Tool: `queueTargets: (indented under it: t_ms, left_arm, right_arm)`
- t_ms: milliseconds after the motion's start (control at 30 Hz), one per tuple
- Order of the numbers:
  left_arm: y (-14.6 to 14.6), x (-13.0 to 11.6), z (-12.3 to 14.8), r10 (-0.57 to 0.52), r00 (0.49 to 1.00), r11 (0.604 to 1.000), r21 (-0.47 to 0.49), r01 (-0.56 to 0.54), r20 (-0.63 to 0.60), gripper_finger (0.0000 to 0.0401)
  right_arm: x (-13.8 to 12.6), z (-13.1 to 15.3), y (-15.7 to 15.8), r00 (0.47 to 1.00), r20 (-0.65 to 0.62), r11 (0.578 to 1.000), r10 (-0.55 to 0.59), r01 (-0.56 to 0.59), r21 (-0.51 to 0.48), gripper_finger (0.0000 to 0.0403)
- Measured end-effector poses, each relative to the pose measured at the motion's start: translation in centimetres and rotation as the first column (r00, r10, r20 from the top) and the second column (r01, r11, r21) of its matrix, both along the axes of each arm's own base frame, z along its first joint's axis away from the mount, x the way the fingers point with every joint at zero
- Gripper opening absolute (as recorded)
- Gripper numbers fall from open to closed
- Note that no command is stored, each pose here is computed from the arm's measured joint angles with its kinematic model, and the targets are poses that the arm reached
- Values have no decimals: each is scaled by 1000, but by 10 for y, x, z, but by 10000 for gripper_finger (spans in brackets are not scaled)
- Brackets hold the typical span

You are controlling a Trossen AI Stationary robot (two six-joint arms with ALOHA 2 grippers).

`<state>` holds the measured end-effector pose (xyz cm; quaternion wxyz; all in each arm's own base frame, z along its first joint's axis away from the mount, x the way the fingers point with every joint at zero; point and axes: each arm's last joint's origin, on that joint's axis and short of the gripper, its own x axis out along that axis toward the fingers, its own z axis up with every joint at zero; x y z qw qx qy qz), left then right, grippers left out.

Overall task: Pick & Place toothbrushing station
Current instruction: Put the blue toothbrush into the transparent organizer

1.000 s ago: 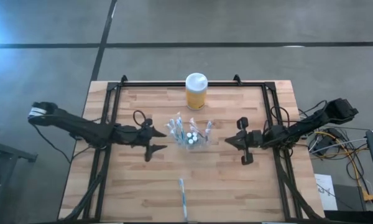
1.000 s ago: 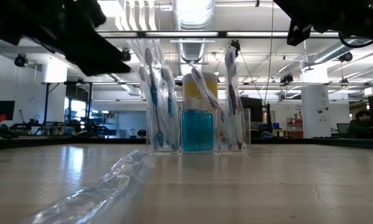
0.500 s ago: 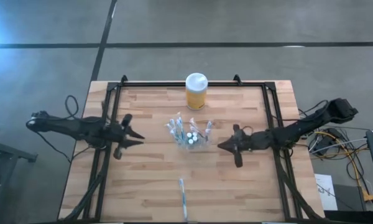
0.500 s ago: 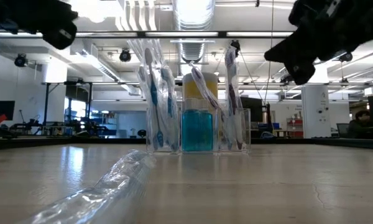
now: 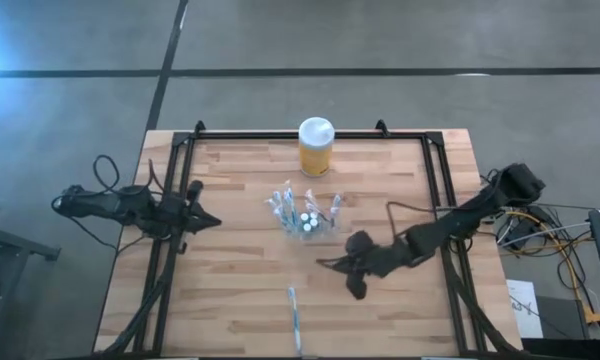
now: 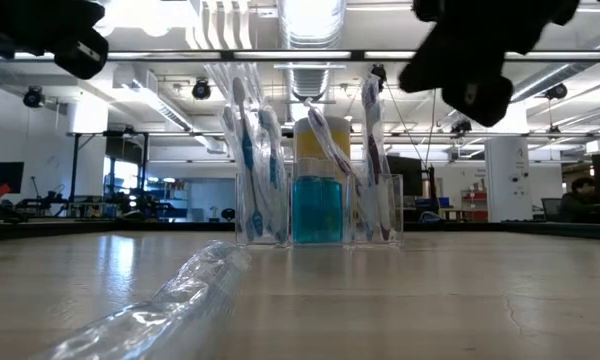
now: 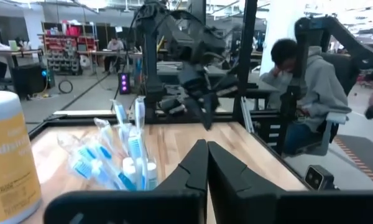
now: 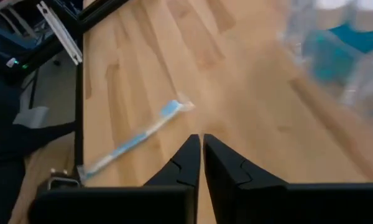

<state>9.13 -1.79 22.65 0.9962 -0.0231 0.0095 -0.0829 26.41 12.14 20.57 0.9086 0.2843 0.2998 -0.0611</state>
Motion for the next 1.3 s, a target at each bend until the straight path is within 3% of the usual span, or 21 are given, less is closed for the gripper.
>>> queueTargets:
  t_ms: [267, 467, 600, 867, 1133, 1300]
  left_arm:
    - [0, -1, -4, -5, 1000, 1000, 9, 6, -28, 16]
    - [-1, -1, -7, -25, 999, 1000, 2, 25, -36, 8]
    - [-1, -1, -7, -42, 998, 999, 0, 42, -37, 9]
    - [-2, -1, -7, -90, 995, 996, -4, 89, -37, 7]
    - [-3, -2, -6, -120, 992, 993, -3, 120, -29, 8]
    - [-3, -2, -6, -122, 992, 993, -1, 122, -28, 5]
  right_arm:
    - [68, -2, 39, 997, -61, 999, -36, 38, 32, 94]
    - [114, -12, 63, 948, -271, 972, -168, 205, 116, 152]
    - [139, -11, 78, 908, -376, 954, -182, 256, 157, 174]
    - [177, -13, 99, 818, -511, 906, -265, 392, 157, 195]
    - [200, -36, 111, 751, -622, 909, -224, 390, 144, 196]
    - [200, -54, 104, 684, -680, 907, -265, 416, 64, 196]
